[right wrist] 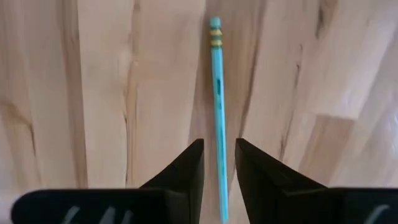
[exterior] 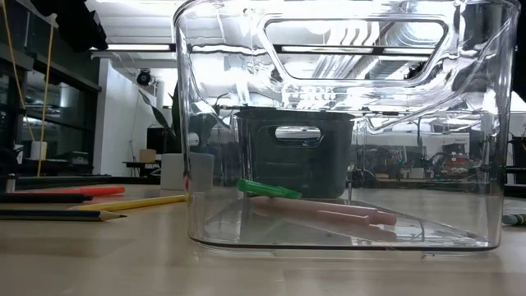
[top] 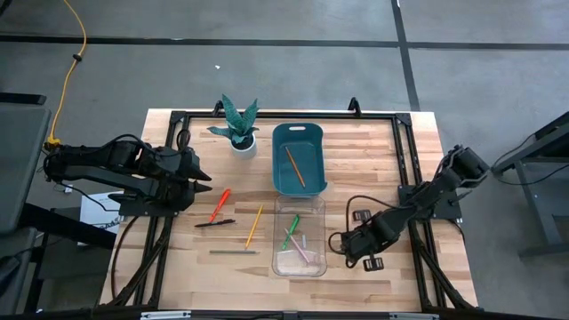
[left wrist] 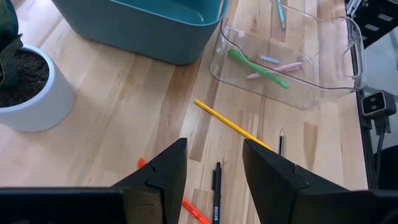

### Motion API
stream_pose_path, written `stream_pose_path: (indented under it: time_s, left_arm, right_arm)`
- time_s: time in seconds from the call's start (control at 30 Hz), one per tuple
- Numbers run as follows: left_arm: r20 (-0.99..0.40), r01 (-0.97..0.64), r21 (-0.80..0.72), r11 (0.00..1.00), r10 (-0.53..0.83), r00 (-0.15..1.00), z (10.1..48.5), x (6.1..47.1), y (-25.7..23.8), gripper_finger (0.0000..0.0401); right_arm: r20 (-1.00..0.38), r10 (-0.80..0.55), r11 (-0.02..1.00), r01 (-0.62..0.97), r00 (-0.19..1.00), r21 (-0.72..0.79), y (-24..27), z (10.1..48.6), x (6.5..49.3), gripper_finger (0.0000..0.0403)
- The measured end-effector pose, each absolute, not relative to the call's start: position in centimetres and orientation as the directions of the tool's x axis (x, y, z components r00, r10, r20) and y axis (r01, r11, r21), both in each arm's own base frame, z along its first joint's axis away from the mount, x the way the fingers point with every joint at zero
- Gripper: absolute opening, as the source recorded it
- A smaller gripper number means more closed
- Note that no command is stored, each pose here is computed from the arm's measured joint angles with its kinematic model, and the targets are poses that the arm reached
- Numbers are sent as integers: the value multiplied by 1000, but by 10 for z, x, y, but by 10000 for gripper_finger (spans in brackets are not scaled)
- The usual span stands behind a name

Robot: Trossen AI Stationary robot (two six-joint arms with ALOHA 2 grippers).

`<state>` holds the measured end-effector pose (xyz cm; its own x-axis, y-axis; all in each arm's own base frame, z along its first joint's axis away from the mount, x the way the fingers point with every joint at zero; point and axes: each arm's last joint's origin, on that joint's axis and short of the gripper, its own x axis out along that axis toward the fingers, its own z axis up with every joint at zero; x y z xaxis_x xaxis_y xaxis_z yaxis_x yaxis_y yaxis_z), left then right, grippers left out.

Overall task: Sort pens & pencils
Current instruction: Put the light blue pencil into the blue bin

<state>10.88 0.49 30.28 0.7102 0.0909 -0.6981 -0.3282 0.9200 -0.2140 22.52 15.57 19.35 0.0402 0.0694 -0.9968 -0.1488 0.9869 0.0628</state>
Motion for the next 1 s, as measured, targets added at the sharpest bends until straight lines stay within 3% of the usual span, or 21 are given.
stream_pose_path:
  time_s: [0.37, 1.0]
  left_arm:
    - [-699, -336, -233, 913, 83, 710, 303, 109, 5, 145]
    - [-701, -333, -244, 911, 71, 709, 303, 109, 4, 145]
  right_arm:
    - [-997, 69, 993, -100, 18, 67, 148, 167, 214, 83]
    - [-990, 133, 990, -62, 48, 130, 139, 157, 200, 83]
